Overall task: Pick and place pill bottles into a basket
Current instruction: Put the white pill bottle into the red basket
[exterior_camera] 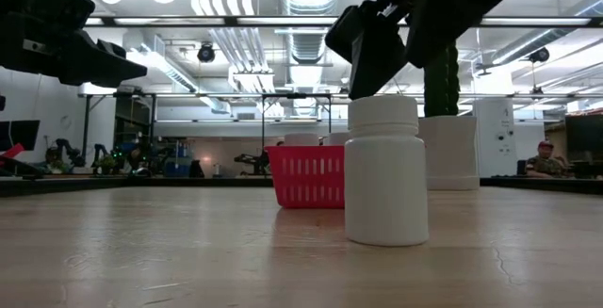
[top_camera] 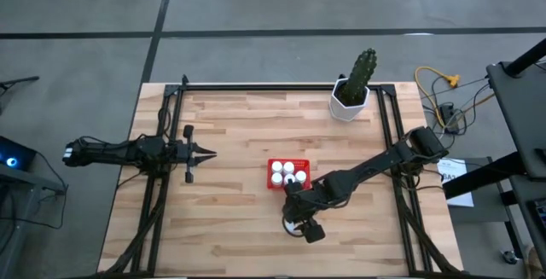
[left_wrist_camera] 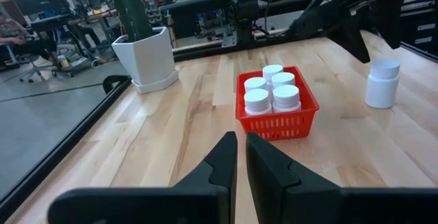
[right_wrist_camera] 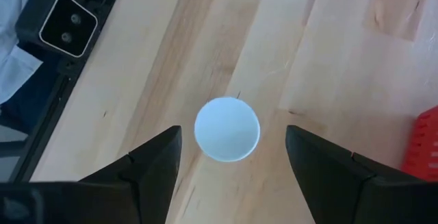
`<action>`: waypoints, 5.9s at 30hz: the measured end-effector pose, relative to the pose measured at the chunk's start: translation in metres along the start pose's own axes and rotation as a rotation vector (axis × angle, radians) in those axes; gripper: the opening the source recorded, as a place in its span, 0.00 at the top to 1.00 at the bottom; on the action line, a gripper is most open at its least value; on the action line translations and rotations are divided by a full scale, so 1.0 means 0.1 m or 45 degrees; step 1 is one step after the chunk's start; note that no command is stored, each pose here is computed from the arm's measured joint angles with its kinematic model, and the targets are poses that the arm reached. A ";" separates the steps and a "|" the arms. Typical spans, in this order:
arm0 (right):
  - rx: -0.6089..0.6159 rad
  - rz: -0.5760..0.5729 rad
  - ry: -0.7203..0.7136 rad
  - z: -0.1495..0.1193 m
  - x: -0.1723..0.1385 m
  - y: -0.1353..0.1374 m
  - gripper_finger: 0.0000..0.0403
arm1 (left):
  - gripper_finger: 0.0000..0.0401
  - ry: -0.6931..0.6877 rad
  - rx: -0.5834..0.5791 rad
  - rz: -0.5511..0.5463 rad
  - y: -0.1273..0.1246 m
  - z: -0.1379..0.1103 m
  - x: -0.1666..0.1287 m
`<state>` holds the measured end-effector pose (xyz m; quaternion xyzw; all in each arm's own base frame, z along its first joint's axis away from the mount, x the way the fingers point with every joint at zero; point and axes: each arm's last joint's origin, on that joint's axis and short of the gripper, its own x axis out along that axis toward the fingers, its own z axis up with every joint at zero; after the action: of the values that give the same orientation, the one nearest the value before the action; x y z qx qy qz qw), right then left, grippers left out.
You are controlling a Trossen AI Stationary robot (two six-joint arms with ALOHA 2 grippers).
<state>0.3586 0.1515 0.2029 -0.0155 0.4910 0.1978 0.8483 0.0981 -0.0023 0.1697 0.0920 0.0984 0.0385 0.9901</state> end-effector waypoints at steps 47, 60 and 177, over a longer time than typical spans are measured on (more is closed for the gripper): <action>0.022 0.008 -0.111 -0.18 0.20 -0.06 0.40 | 0.96 -0.002 0.000 0.000 0.00 0.00 0.00; 0.075 0.009 -0.124 -0.22 0.23 -0.09 0.40 | 0.96 -0.002 0.000 0.000 0.00 0.00 0.00; 0.285 -0.325 -0.092 -0.68 -0.63 -1.12 0.59 | 0.96 0.013 0.001 -0.002 0.00 -0.01 0.01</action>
<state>0.3136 0.0132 0.2014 0.0240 0.4730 0.0331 0.8801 0.0987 -0.0024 0.1688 0.0921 0.1034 0.0381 0.9896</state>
